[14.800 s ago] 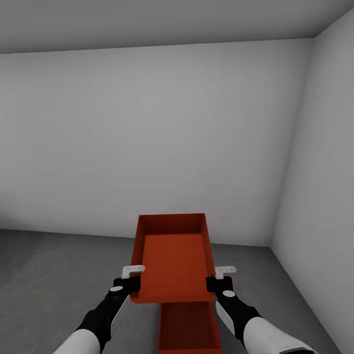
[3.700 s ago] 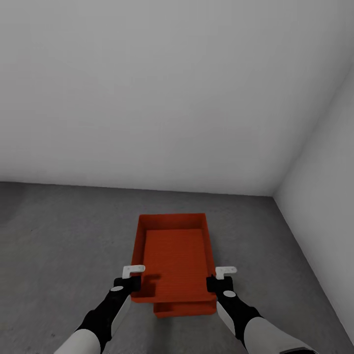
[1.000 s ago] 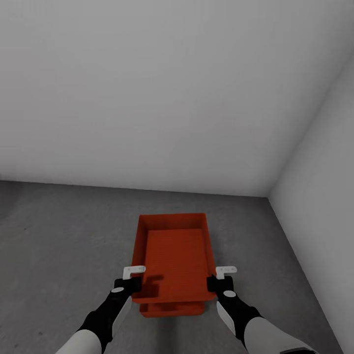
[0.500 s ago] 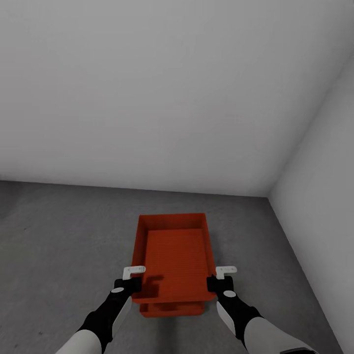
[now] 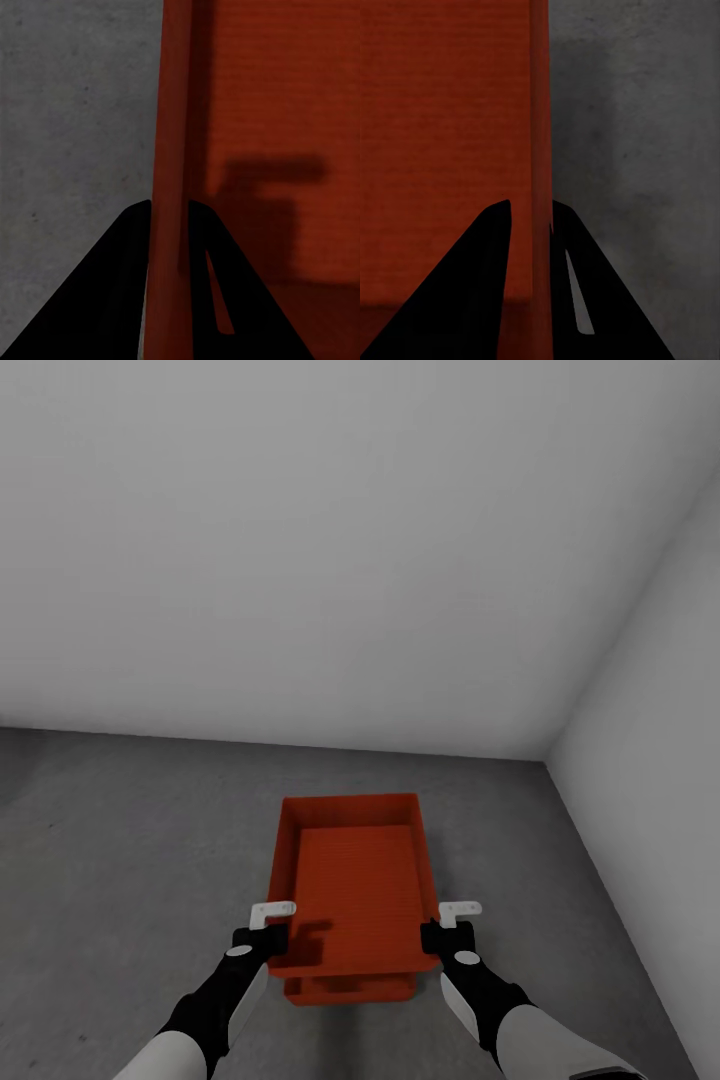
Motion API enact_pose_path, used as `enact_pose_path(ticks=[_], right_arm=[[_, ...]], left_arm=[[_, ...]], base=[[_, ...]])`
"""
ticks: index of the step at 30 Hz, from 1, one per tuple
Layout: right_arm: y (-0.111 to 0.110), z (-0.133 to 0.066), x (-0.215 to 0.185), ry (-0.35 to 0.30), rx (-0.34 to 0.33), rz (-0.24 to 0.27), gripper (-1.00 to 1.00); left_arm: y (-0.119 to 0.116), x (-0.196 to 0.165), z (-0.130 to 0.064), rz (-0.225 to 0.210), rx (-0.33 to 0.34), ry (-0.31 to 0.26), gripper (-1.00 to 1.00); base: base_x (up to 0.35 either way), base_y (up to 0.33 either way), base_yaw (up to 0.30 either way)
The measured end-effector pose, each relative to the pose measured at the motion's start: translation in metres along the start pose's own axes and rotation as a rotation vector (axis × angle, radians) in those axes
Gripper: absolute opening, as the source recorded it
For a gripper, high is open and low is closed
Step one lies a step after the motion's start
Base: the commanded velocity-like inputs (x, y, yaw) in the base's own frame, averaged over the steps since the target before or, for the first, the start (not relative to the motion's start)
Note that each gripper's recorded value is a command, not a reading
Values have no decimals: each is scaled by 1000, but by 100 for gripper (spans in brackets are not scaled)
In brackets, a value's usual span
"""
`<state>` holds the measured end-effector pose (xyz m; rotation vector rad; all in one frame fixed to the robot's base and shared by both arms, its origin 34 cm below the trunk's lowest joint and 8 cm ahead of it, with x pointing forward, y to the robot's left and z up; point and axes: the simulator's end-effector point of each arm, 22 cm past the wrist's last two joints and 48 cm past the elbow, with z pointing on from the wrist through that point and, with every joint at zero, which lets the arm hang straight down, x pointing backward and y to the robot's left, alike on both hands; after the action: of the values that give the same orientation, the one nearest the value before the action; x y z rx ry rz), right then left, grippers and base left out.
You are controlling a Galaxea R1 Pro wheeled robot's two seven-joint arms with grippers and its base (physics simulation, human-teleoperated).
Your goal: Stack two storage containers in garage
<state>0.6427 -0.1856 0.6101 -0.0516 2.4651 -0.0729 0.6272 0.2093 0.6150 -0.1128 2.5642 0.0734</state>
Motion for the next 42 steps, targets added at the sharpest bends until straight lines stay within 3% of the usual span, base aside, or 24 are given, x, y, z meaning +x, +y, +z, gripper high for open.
enact_pose_path(ticks=[42], right_arm=[[4, 48, 34, -1, 0, 0, -100]], left_arm=[[-2, 29, 51, 2, 1, -2, -100]], base=[[0, 0, 0]])
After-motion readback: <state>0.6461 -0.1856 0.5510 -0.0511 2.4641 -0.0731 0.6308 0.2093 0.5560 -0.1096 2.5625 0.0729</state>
